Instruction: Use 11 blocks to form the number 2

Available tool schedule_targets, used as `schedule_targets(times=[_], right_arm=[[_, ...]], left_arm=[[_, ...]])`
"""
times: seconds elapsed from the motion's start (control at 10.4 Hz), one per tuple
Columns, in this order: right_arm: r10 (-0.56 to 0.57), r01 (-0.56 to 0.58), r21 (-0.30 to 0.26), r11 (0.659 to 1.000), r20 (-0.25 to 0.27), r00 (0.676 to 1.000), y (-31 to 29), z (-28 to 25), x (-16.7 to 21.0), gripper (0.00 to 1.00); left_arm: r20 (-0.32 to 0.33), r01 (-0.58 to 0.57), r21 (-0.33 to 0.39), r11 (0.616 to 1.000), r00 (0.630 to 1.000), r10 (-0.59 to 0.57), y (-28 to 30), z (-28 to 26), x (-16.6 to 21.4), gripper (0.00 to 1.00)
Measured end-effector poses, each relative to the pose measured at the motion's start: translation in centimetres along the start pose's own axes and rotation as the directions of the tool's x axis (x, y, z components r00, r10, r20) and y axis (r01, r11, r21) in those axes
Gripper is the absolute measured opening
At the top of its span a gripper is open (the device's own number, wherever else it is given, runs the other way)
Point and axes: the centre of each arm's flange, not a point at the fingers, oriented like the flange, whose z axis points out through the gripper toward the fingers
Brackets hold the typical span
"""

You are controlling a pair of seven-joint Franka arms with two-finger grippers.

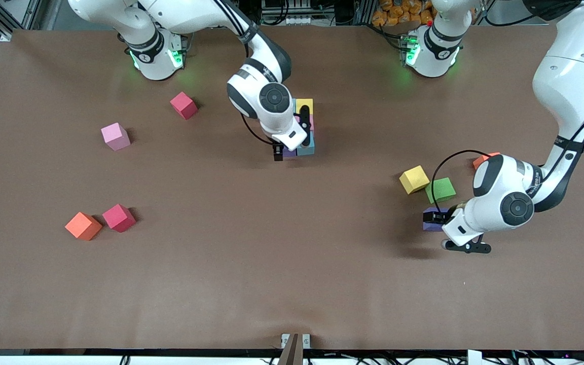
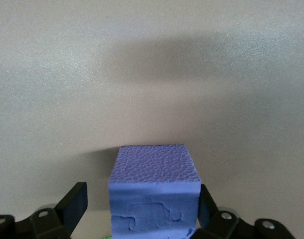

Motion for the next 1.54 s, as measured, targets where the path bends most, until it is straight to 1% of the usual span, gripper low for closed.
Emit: schedule_targets(times=[0.19,0.29,0.38,0.48,0.58,0.67,0.77,0.96,1.15,1.25,1.54], right_arm=[[0.04,-0.04,0.0,0.999,-0.004,0.999,1.8,-1.3,-1.9,1.0],[0.065,-0.065,0.001,0.998,-0.004,0.998,2.8,-2.0,-3.2,1.0],[0.091,-0.091,0.007,0.996,0.0,0.996,3.8,-2.6,-4.6,1.0],[0.122,-0.122,0.013,0.992,0.004,0.992,5.0,-3.2,-6.2,1.0],[0.15,-0.15,0.016,0.989,0.004,0.989,6.4,-3.8,-8.2,1.0],[0.172,-0.172,0.017,0.985,-0.004,0.985,8.4,-4.5,-11.0,1.0],[0.202,-0.202,0.018,0.979,-0.017,0.979,10.8,-5.0,-14.6,1.0],[0.281,-0.281,0.029,0.959,-0.035,0.959,14.5,-5.3,-21.6,1.0],[0.347,-0.345,0.032,0.938,-0.048,0.937,16.3,-5.7,-25.6,1.0],[0.377,-0.376,0.032,0.926,-0.054,0.925,17.1,-5.8,-27.3,1.0],[0.465,-0.464,0.039,0.885,-0.079,0.882,20.4,-5.1,-32.8,1.0]], left_arm=[[0.001,-0.001,-0.001,1.0,1.0,0.001,0.1,0.1,0.0,0.89],[0.003,-0.001,-0.001,1.0,1.0,0.001,0.1,0.2,0.0,0.84],[0.005,-0.001,-0.003,1.0,1.0,0.001,0.1,0.3,0.0,0.77],[0.007,-0.003,-0.004,1.0,1.0,0.003,0.2,0.5,0.0,0.74],[0.007,-0.006,-0.004,1.0,1.0,0.006,0.5,0.5,0.0,0.6],[0.006,-0.011,-0.004,1.0,1.0,0.011,0.8,0.5,0.0,0.59],[0.005,-0.017,-0.004,1.0,1.0,0.017,1.2,0.5,0.1,0.59],[0.0,-0.02,-0.003,1.0,1.0,0.02,1.5,0.2,0.2,0.59],[-0.002,-0.019,-0.003,1.0,1.0,0.019,1.4,0.2,0.3,0.58],[-0.002,-0.019,-0.003,1.0,1.0,0.019,1.4,0.2,0.3,0.56],[-0.003,-0.019,-0.003,1.0,1.0,0.019,1.4,0.1,0.3,0.56]])
